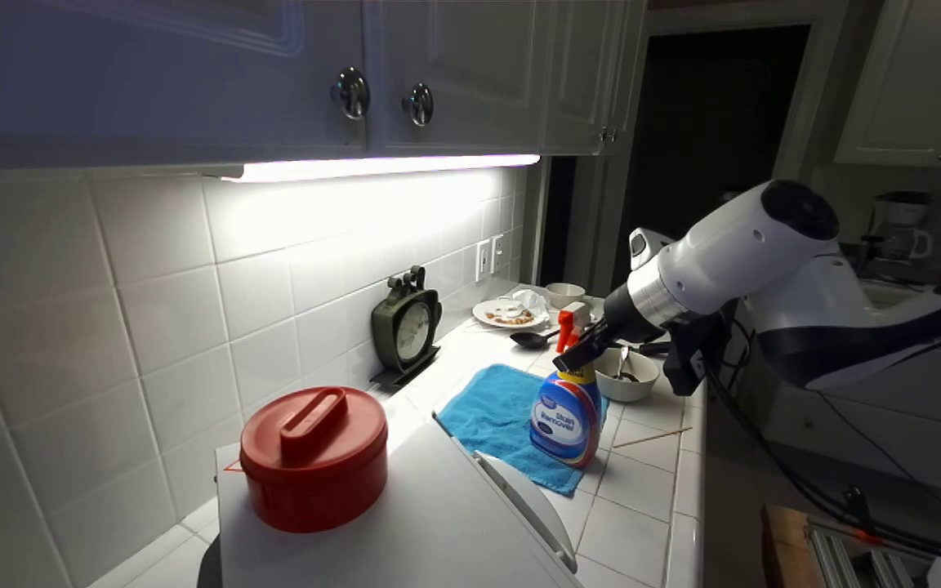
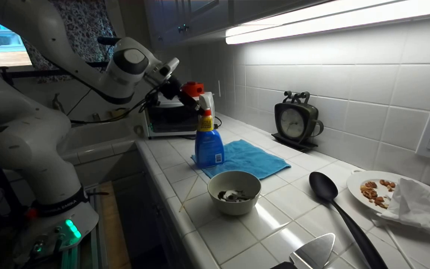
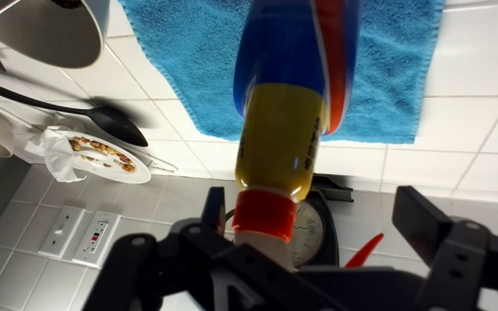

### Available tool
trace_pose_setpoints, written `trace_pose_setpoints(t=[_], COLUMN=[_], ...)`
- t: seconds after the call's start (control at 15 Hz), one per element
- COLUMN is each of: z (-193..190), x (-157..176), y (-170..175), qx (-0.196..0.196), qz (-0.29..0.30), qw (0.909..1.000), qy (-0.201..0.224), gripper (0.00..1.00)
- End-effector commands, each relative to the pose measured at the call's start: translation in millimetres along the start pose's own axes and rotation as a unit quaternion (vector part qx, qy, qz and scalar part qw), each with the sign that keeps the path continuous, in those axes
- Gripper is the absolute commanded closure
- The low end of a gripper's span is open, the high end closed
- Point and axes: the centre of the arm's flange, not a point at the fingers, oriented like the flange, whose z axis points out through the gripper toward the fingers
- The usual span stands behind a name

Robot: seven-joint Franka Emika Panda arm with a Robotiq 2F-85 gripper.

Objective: Spray some contents from the spray bottle

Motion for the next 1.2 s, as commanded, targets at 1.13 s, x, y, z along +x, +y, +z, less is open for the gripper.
trace_pose_setpoints(t=[1.13], z=[-9.9], x=[-27.4], y=[9.5], qx=[-0.009], qz=[0.042], qw=[0.9982], qy=[0.041], gripper=[0.0])
